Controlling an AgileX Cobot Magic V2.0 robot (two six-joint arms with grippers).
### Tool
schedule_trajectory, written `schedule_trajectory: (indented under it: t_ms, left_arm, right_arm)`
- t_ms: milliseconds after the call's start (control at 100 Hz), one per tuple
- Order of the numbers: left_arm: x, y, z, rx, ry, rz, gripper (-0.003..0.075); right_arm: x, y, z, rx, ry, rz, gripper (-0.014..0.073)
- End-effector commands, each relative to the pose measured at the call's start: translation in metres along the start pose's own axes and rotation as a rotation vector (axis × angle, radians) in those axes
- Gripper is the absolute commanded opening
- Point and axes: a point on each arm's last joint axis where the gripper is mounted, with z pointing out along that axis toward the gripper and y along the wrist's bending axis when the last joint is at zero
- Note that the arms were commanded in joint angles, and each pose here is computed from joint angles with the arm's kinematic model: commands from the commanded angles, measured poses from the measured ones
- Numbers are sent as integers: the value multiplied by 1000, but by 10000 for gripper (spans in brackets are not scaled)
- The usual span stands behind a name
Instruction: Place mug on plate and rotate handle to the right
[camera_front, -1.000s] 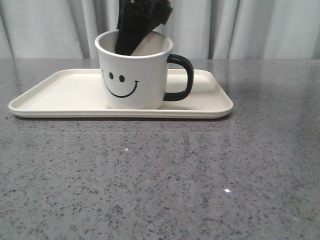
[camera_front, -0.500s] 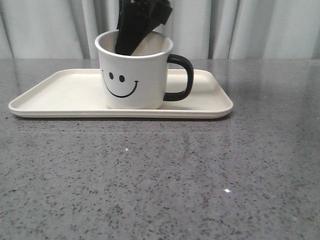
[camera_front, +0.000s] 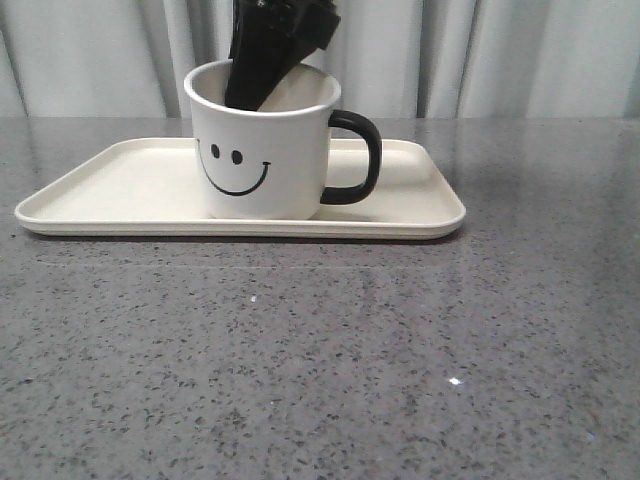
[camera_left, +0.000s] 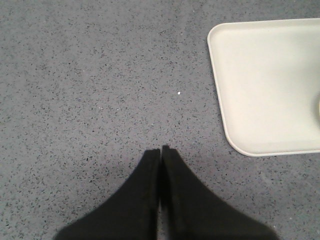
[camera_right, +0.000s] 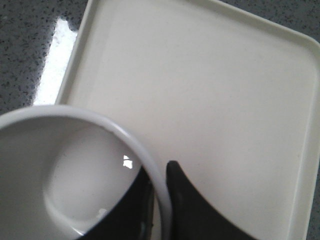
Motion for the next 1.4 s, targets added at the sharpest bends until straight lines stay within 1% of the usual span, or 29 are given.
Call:
schedule_trajectory:
  t_ms: [0, 70, 270, 650, 1080, 1290, 1390]
  left_arm:
    - [-10, -1, -8, 5, -99, -8, -20]
    - [-10, -1, -8, 5, -99, -8, -20]
    - [-10, -1, -8, 5, -99, -8, -20]
    - [-11, -1, -8, 5, -100, -8, -20]
    - [-11, -1, -8, 5, -100, -8, -20]
    - [-11, -1, -8, 5, -100, -8, -20]
    - [-11, -1, -8, 5, -100, -8, -20]
  right_arm:
    - [-14, 11, -31, -30, -42, -31, 62]
    - [-14, 11, -31, -30, -42, -31, 78]
    - [-15, 11, -31, -28, -42, -31, 172]
    - [-15, 10, -31, -23, -44, -33, 174]
    - [-19, 7, -38, 12, -56, -41, 176]
    - [-29, 4, -56, 59, -79, -25, 270]
    - [-33, 2, -65, 87, -90, -27, 279]
